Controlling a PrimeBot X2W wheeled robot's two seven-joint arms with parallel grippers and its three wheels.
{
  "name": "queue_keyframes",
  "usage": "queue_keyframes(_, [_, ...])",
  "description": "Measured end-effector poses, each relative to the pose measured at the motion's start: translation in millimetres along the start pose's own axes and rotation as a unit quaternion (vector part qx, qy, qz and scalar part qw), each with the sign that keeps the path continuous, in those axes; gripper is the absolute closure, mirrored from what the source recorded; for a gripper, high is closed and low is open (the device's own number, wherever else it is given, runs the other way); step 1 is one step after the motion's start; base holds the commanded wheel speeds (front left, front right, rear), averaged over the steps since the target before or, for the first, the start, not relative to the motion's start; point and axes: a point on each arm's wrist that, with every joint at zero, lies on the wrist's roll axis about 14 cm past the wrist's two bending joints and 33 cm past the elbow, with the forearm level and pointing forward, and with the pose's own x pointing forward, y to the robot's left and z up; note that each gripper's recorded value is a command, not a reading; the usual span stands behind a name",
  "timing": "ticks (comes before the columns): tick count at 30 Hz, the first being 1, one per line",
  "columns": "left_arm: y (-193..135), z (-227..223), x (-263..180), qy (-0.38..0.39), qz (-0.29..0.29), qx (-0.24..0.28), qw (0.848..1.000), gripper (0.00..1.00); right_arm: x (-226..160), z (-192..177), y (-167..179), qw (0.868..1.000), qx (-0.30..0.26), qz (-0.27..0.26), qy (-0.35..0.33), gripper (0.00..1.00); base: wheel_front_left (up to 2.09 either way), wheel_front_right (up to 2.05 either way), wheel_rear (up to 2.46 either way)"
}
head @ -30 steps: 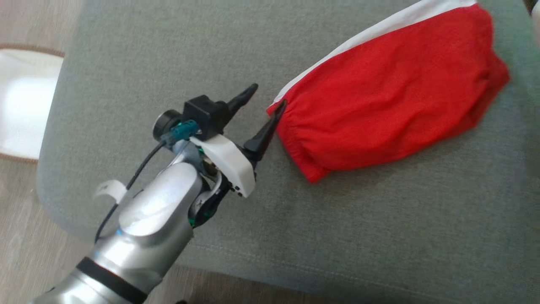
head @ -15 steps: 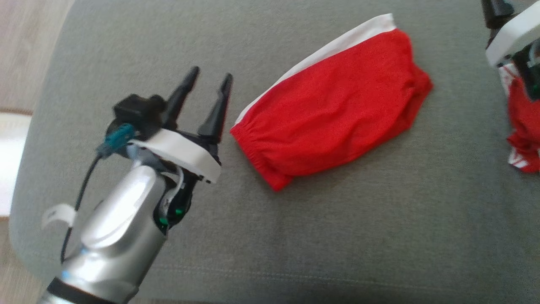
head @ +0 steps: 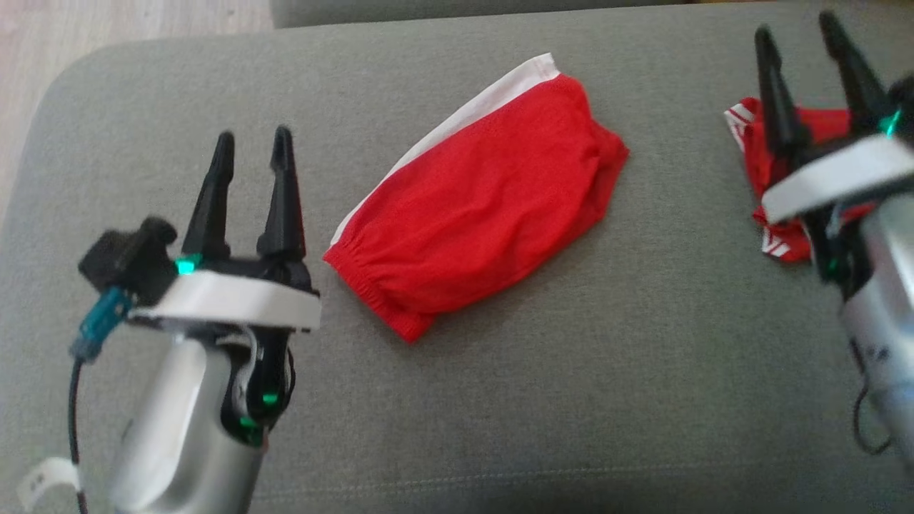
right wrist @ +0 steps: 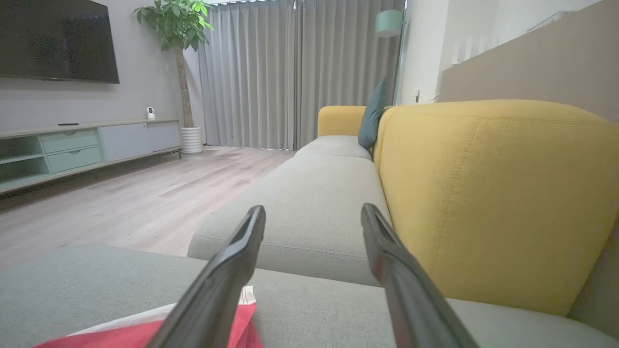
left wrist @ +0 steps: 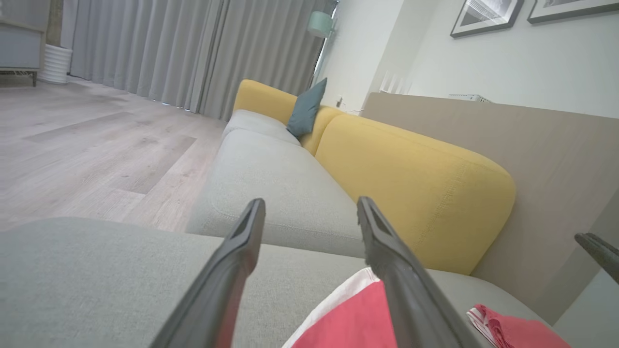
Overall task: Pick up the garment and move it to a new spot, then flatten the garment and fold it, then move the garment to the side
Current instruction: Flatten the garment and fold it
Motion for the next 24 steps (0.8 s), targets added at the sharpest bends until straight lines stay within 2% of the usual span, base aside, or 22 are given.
queue_keyframes(7, [-2, -20, -21, 0.021, 0.014, -0.008, 1.000, 0.00, -49, -15, 11, 0.999, 0.005, -0.033, -0.012, 0.00, 0.00, 0.00, 0.00])
queue_keyframes(14, [-8, -31, -35, 0.037, 0.007, 0.016, 0.999, 0.00, -88, -25, 23, 0.997, 0.024, -0.074, -0.007, 0.00, 0.00, 0.00, 0.00])
queue_keyframes(19, [-5, -37, -43, 0.048, 0.011, 0.014, 0.999, 0.00, -98, -27, 31, 0.996, 0.029, -0.080, 0.003, 0.00, 0.00, 0.00, 0.00])
queue_keyframes(24, [0, -38, -42, 0.049, 0.015, 0.013, 0.999, 0.00, -88, -31, 42, 0.997, 0.043, -0.068, 0.017, 0.00, 0.00, 0.00, 0.00])
